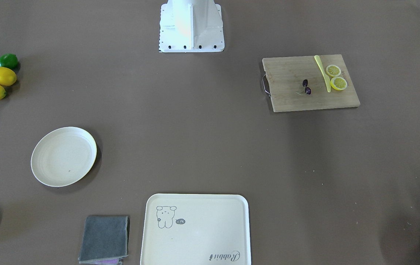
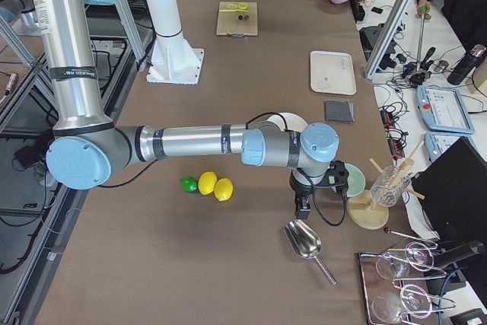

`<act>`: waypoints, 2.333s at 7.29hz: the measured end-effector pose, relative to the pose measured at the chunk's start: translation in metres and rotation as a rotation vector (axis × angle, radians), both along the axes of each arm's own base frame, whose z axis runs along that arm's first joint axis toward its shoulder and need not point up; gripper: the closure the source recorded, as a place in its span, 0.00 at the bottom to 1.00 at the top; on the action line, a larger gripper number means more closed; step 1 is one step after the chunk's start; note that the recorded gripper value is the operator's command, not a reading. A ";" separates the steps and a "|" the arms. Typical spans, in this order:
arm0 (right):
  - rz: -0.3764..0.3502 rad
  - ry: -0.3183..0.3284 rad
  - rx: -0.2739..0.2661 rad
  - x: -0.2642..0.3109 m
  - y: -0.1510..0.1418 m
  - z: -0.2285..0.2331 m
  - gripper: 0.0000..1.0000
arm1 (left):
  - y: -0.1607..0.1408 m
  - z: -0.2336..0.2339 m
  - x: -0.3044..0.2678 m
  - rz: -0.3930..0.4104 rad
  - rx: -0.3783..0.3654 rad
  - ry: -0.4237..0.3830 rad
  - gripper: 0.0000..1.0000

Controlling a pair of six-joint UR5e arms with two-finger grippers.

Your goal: Place red cherry on plate

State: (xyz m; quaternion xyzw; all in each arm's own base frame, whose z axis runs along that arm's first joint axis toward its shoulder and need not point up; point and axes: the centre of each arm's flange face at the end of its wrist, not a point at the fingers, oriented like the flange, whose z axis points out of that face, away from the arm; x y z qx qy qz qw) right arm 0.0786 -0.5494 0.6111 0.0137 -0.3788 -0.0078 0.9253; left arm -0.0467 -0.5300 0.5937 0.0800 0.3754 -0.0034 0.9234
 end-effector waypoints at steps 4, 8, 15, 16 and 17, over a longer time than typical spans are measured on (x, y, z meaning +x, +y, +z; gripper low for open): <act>0.000 0.000 0.001 0.000 0.000 0.000 0.00 | 0.000 0.000 0.000 0.000 0.001 0.000 0.02; 0.000 0.000 0.003 0.000 -0.001 -0.001 0.00 | -0.002 -0.002 0.000 0.000 0.004 0.000 0.02; -0.006 0.001 0.021 -0.003 -0.010 -0.012 0.00 | -0.006 -0.007 0.000 -0.002 0.012 0.001 0.02; -0.006 0.001 0.024 -0.004 -0.012 -0.014 0.00 | -0.007 -0.008 0.000 -0.002 0.013 0.000 0.02; -0.007 0.001 0.026 -0.004 -0.013 -0.015 0.00 | -0.008 -0.009 0.000 -0.003 0.014 0.000 0.02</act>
